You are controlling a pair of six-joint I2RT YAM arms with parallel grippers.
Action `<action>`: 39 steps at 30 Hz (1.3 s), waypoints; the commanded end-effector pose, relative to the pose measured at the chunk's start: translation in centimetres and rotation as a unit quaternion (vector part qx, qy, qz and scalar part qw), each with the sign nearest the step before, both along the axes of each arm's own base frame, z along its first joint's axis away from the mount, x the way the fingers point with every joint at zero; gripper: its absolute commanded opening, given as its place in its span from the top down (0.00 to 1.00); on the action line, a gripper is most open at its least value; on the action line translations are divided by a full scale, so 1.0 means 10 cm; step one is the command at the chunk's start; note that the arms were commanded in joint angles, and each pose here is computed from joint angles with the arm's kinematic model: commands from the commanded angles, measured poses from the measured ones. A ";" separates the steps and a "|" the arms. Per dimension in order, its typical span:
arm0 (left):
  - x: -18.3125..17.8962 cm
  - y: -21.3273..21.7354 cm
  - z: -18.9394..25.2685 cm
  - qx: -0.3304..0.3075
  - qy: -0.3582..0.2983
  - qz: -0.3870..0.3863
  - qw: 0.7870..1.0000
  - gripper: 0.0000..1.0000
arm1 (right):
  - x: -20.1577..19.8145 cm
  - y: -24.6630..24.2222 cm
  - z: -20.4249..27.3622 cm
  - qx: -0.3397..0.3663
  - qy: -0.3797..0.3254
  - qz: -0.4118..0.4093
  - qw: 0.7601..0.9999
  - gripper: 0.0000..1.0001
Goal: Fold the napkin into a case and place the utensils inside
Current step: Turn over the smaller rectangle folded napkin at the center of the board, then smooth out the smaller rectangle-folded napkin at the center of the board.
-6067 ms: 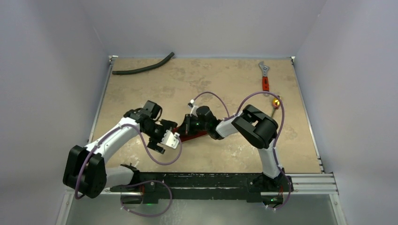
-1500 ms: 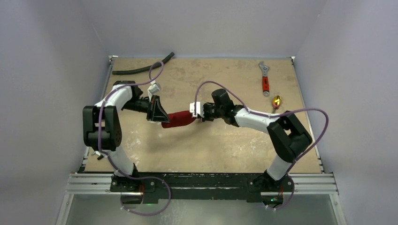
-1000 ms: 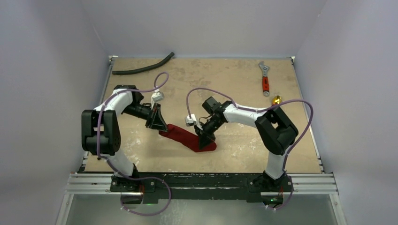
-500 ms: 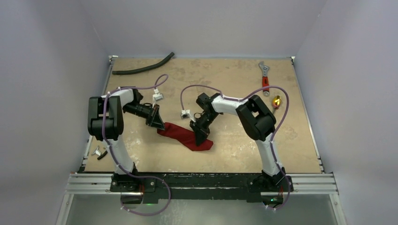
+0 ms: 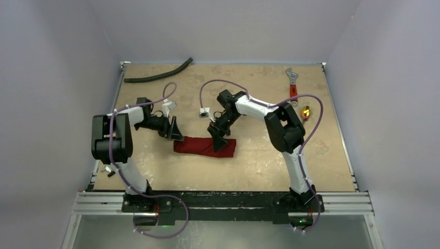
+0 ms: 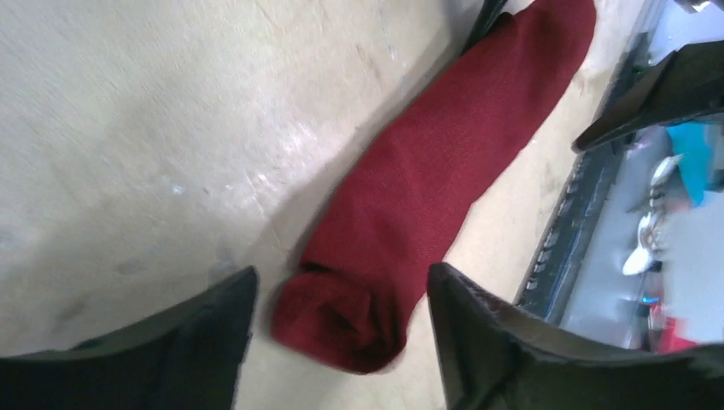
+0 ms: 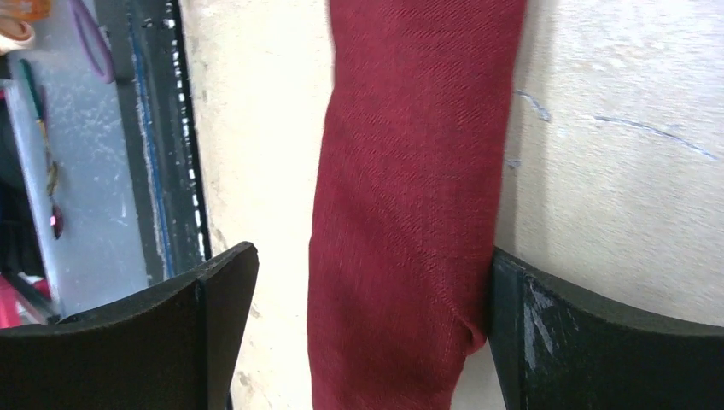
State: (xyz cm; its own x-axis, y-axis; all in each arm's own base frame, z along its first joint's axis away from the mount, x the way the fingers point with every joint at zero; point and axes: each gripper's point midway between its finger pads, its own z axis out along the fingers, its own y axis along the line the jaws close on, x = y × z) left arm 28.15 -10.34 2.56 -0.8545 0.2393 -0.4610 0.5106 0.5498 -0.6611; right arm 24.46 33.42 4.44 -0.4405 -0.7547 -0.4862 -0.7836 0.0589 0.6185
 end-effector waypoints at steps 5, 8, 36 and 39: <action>0.52 0.22 0.30 0.064 -0.079 0.068 0.993 0.10 | 0.68 -0.35 -0.11 -0.100 -0.132 -0.106 0.981 0.01; 0.60 0.26 0.49 0.073 -0.091 0.062 0.991 0.07 | 0.82 -0.38 0.06 -0.102 -0.159 -0.143 0.971 0.01; -0.27 -0.42 0.31 0.000 -0.099 -0.227 0.969 0.91 | -0.14 -0.24 0.71 0.136 0.046 -0.353 0.924 1.00; -0.22 -0.38 0.24 0.021 -0.117 -0.221 0.968 0.92 | -0.08 -0.24 0.50 0.118 0.061 -0.360 0.924 1.00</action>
State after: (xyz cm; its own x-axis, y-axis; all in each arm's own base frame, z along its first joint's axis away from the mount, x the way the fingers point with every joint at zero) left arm 25.00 -14.59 5.29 -0.6100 0.5639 -0.5566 0.7734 0.2710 -0.5731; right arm 23.10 30.21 10.20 -0.8334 -0.1350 -0.5359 -0.5372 0.4256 0.7282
